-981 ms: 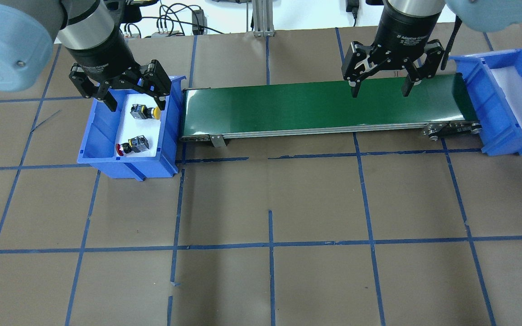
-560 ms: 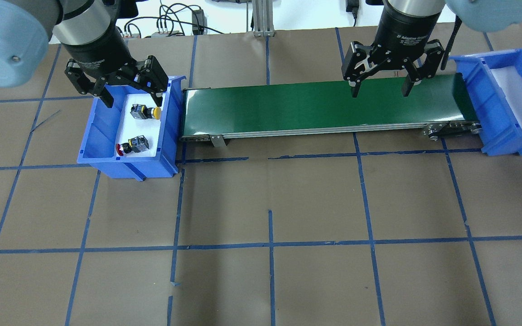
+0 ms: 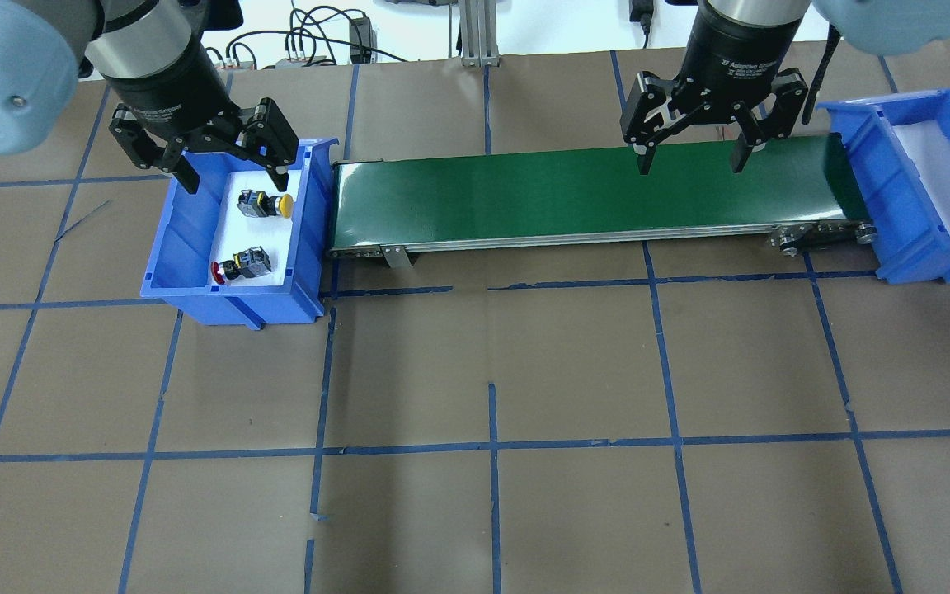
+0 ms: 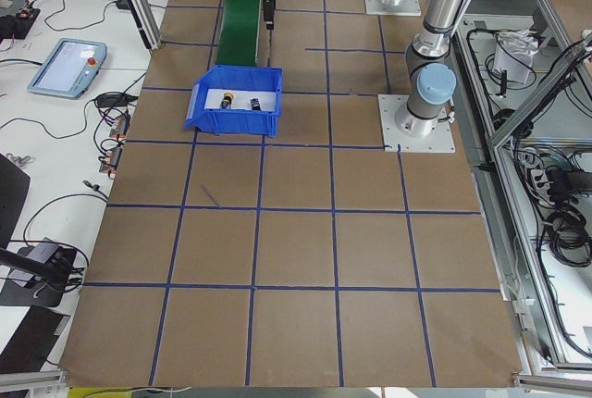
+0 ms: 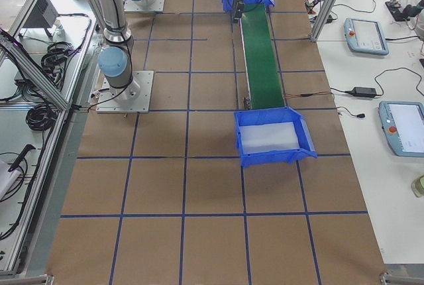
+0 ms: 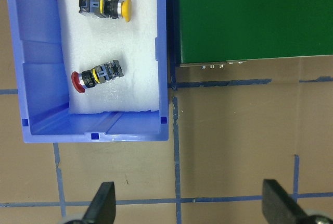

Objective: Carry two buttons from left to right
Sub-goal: 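Lower the left gripper into the blue bin over the yellow-capped button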

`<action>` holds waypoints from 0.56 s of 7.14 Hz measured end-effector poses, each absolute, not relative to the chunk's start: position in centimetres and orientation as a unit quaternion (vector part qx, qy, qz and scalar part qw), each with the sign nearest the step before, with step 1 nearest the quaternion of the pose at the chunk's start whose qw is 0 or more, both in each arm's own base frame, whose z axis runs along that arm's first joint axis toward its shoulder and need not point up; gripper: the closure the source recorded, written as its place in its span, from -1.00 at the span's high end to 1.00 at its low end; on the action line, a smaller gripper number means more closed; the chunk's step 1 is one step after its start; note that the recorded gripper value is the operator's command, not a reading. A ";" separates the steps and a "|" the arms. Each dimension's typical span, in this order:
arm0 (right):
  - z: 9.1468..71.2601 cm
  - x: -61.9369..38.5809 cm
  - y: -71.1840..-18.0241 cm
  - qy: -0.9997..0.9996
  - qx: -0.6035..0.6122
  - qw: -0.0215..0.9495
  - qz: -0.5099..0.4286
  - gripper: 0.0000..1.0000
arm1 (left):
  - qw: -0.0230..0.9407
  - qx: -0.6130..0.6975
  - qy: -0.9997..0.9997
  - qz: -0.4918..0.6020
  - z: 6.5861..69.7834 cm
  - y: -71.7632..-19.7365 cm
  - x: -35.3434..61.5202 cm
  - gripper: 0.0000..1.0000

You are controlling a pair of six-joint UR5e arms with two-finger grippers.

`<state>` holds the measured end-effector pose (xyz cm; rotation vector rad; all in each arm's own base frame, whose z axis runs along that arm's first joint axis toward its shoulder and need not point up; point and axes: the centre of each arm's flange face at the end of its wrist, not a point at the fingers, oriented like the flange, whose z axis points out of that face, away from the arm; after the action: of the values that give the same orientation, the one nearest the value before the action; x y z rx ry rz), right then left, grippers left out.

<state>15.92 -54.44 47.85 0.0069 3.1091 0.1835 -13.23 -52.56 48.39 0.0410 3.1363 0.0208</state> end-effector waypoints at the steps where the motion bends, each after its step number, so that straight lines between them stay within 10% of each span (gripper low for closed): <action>1: 47.9 15.9 -54.4 0.998 0.002 0.013 0.059 1.00 | 0.003 0.016 1.000 0.006 48.4 -52.7 -12.9 1.00; 4: 47.8 15.9 -54.4 0.998 0.003 0.013 0.059 1.00 | 0.012 0.059 0.998 0.009 48.0 -53.1 -12.5 1.00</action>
<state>15.86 -54.45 47.82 0.0082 3.1098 0.1847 -12.47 -53.10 48.03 0.1831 3.1126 0.0290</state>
